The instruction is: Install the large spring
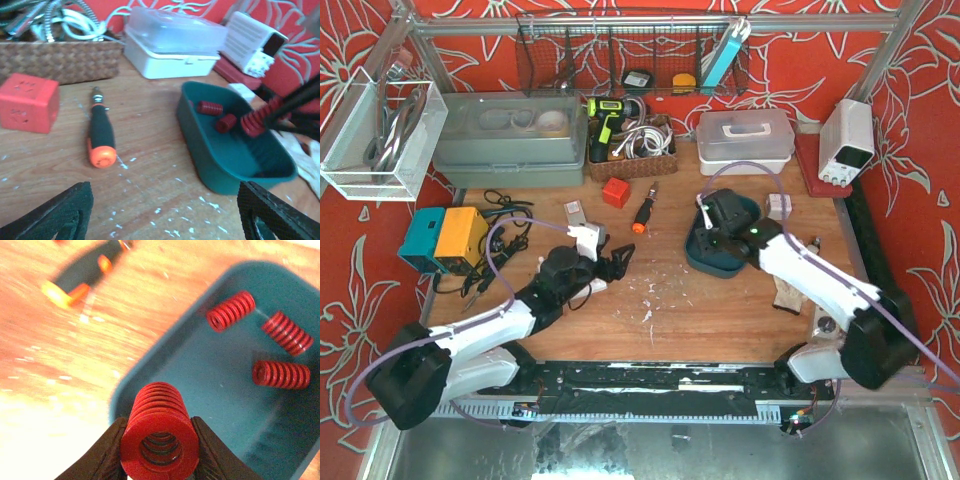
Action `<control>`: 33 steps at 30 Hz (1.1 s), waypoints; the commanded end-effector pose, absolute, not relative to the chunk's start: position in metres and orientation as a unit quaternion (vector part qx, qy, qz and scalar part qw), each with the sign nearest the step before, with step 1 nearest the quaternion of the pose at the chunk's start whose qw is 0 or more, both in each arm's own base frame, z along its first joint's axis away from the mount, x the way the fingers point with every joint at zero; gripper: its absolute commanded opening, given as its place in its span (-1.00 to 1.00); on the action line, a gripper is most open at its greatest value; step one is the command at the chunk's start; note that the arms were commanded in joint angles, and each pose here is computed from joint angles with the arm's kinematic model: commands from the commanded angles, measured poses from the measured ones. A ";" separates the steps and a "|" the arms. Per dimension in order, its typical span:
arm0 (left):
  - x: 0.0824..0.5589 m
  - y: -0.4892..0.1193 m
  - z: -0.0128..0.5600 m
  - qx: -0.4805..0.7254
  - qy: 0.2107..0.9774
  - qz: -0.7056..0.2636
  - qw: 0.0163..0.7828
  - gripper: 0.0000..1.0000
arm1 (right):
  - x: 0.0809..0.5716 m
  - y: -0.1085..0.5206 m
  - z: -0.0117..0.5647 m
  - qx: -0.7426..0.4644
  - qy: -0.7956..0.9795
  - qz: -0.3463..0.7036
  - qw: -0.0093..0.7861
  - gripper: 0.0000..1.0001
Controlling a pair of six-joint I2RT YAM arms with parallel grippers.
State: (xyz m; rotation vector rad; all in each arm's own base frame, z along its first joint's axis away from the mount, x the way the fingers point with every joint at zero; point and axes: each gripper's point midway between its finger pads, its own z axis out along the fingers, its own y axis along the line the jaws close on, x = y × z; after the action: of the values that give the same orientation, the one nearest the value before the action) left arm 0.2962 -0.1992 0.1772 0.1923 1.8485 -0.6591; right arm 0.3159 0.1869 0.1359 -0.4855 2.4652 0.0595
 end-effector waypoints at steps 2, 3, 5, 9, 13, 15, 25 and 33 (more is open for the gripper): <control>0.262 -0.222 0.219 0.212 0.660 -0.309 0.651 0.49 | 0.277 0.214 0.194 -0.209 0.908 0.165 0.324 -1.00; 0.256 -0.222 0.221 0.224 0.645 -0.308 0.662 0.45 | 0.269 0.220 0.199 -0.219 0.903 0.187 0.320 -1.00; 0.250 -0.226 0.223 0.249 0.631 -0.304 0.669 0.44 | 0.252 0.228 0.214 -0.238 0.887 0.234 0.319 -1.00; 0.233 -0.249 0.223 0.332 0.592 -0.287 0.677 0.43 | 0.225 0.244 0.232 -0.267 0.857 0.308 0.316 -1.00; 0.226 -0.266 0.225 0.365 0.567 -0.261 0.691 0.53 | 0.210 0.254 0.236 -0.283 0.845 0.334 0.307 -1.00; 0.225 -0.272 0.226 0.369 0.558 -0.257 0.698 0.56 | 0.203 0.262 0.238 -0.287 0.836 0.357 0.301 -1.00; 0.215 -0.306 0.232 0.416 0.516 -0.244 0.707 0.53 | 0.188 0.281 0.238 -0.297 0.821 0.387 0.295 -1.00; 0.223 -0.315 0.224 0.434 0.527 -0.223 0.696 0.22 | 0.188 0.285 0.225 -0.311 0.834 0.362 0.278 -1.00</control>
State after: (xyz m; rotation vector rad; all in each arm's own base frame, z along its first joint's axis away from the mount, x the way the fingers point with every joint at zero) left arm 0.2183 -0.3108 0.2153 0.9648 1.2066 -0.5443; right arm 0.1878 0.2797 0.2247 -0.8109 2.2432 0.9800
